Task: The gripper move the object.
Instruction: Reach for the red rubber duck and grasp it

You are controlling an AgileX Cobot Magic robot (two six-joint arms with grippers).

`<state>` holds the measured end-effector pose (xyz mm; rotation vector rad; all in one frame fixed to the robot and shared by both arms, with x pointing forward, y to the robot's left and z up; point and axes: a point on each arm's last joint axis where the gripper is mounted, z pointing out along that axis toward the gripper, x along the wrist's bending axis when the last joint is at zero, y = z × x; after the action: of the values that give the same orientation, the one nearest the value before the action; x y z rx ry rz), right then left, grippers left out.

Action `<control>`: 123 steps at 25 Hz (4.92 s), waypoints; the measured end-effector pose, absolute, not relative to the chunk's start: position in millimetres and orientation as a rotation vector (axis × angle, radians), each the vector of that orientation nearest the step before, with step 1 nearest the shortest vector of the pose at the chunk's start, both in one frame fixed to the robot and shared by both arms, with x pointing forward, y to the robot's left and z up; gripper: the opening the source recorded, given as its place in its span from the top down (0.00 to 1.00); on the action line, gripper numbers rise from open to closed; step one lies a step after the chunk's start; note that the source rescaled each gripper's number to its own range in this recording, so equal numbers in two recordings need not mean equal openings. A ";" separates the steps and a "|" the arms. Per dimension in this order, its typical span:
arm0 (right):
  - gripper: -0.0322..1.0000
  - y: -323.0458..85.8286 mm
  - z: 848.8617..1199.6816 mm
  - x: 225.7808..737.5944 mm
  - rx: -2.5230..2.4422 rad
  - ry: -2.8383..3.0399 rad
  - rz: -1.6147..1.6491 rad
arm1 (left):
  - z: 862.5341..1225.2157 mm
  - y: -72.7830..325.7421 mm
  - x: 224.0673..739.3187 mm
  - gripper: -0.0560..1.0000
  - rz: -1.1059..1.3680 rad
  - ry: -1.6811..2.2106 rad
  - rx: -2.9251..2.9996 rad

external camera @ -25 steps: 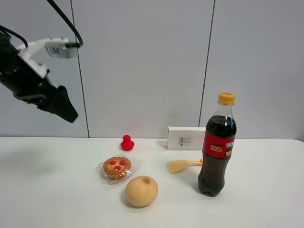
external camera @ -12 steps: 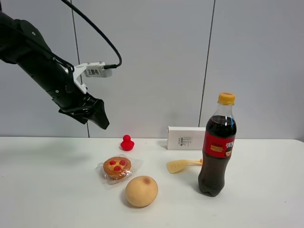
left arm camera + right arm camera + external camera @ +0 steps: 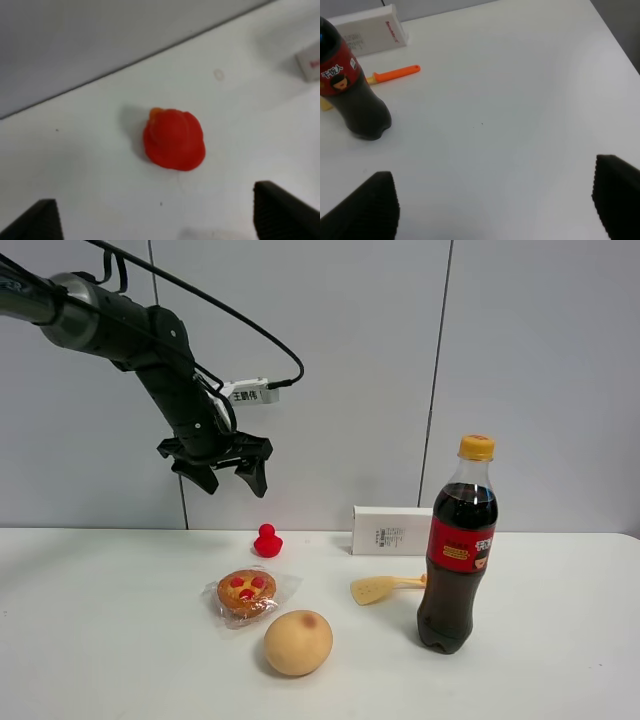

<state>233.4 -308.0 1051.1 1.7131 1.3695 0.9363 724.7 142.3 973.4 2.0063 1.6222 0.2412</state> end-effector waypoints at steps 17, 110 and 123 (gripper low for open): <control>0.00 -308.0 1051.1 233.4 1.713 1.369 0.936 | 938.0 108.1 729.6 0.04 0.306 1.742 1.959; 0.00 -308.0 1051.1 233.4 1.713 1.369 0.936 | 858.4 100.3 718.3 0.04 0.598 1.328 1.958; 0.00 -308.0 1051.1 233.4 1.713 1.369 0.936 | 849.3 100.1 718.2 0.06 0.584 1.344 1.956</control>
<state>233.4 -308.0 1051.1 1.7131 1.3695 0.9363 718.2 100.1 849.3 1.9556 1.3436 0.5845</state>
